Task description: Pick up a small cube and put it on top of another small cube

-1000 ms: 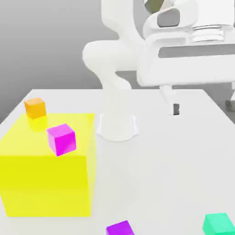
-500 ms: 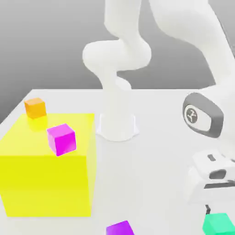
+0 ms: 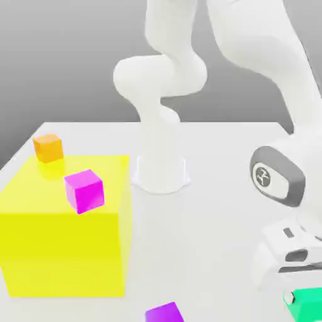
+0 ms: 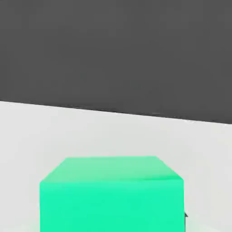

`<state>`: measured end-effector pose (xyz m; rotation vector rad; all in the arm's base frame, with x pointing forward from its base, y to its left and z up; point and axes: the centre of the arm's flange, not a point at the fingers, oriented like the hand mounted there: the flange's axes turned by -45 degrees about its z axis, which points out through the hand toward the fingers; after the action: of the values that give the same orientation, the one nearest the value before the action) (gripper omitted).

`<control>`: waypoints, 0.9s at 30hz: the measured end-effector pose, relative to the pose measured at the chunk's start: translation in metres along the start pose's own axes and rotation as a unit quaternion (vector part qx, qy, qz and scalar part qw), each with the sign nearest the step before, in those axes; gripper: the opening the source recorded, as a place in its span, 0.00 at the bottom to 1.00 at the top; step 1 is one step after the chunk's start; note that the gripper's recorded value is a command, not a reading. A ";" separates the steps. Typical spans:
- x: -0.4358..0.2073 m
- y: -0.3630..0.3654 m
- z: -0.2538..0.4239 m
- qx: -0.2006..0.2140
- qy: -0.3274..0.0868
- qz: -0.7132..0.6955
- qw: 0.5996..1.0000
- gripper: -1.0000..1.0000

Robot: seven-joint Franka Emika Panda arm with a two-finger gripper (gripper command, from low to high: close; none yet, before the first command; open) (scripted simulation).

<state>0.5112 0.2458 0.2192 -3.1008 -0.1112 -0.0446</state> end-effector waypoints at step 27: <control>-0.250 0.455 -0.269 -0.004 0.024 0.636 0.771 0.00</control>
<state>0.2873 -0.2360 0.4635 -2.4587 1.8853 -0.0712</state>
